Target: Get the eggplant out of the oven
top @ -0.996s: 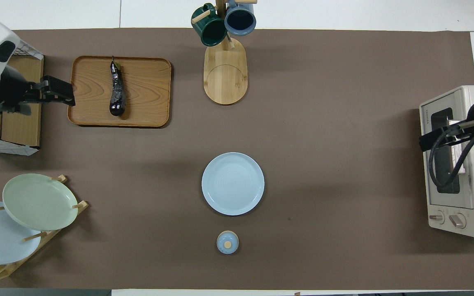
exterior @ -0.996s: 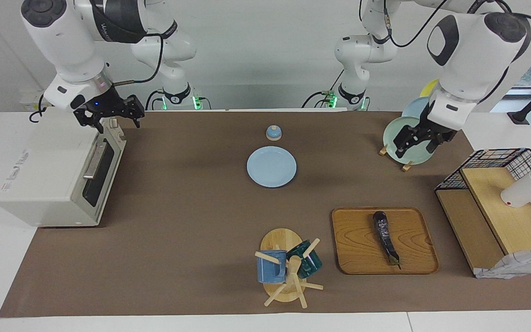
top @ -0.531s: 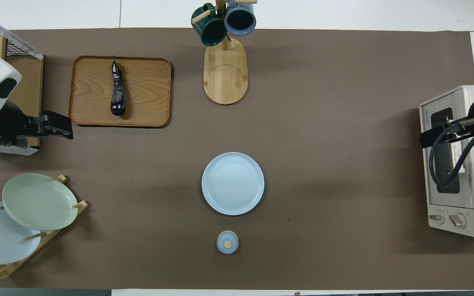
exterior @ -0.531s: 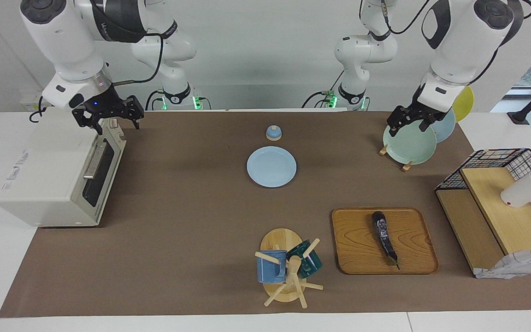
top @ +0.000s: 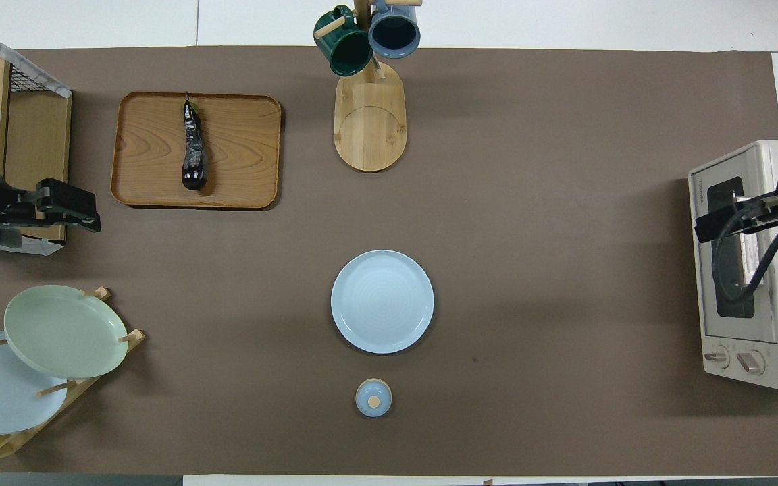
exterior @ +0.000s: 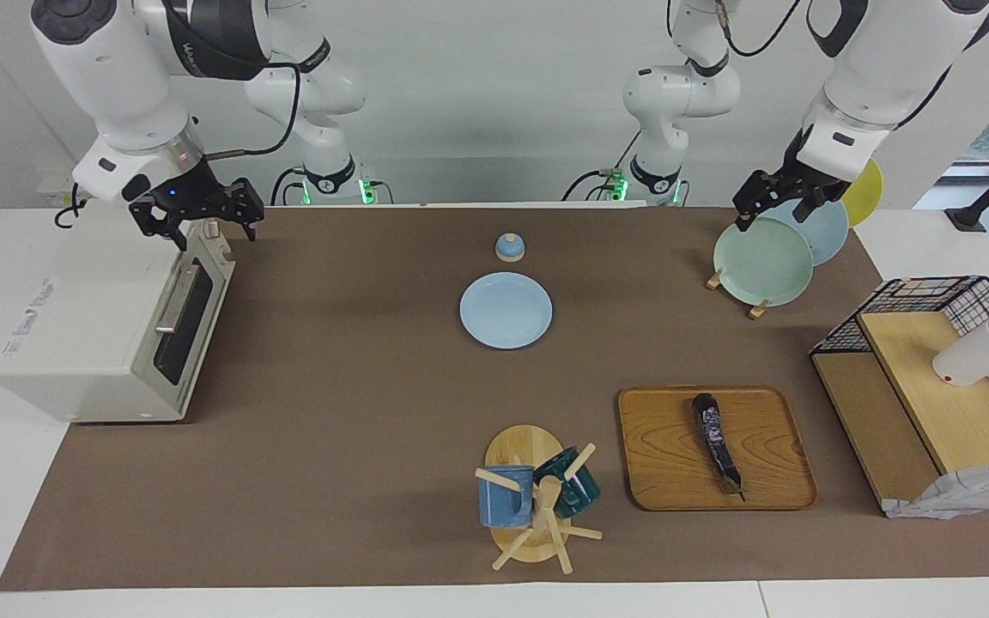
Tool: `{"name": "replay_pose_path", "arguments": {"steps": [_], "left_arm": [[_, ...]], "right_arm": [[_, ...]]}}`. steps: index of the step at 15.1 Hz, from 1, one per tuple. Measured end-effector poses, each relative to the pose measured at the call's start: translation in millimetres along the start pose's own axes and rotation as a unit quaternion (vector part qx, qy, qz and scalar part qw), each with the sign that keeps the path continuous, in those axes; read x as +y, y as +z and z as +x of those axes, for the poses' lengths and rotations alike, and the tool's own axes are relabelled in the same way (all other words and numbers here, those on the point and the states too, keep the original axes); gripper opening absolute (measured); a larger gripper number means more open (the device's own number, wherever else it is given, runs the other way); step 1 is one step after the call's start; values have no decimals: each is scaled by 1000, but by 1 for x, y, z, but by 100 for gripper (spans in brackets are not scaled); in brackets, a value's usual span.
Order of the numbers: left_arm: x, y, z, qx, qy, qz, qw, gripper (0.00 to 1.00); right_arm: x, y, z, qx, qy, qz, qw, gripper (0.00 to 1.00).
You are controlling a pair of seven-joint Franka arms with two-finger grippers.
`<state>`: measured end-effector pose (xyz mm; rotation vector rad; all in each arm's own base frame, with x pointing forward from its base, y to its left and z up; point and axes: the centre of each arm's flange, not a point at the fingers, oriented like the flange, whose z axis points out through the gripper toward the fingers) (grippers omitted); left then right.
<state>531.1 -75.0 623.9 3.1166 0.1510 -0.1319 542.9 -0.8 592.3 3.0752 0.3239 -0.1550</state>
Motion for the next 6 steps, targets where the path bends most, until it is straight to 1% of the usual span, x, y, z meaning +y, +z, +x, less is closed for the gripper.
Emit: {"name": "replay_pose_path", "arguments": {"steps": [3, 6], "left_arm": [[-2, 8, 4, -8, 3, 1, 1000, 100], [1, 8, 4, -8, 6, 1, 1000, 100]], "right_arm": [[-3, 0, 1, 0, -3, 0, 1000, 100], [-4, -1, 1, 1, -3, -1, 1000, 100]]}}
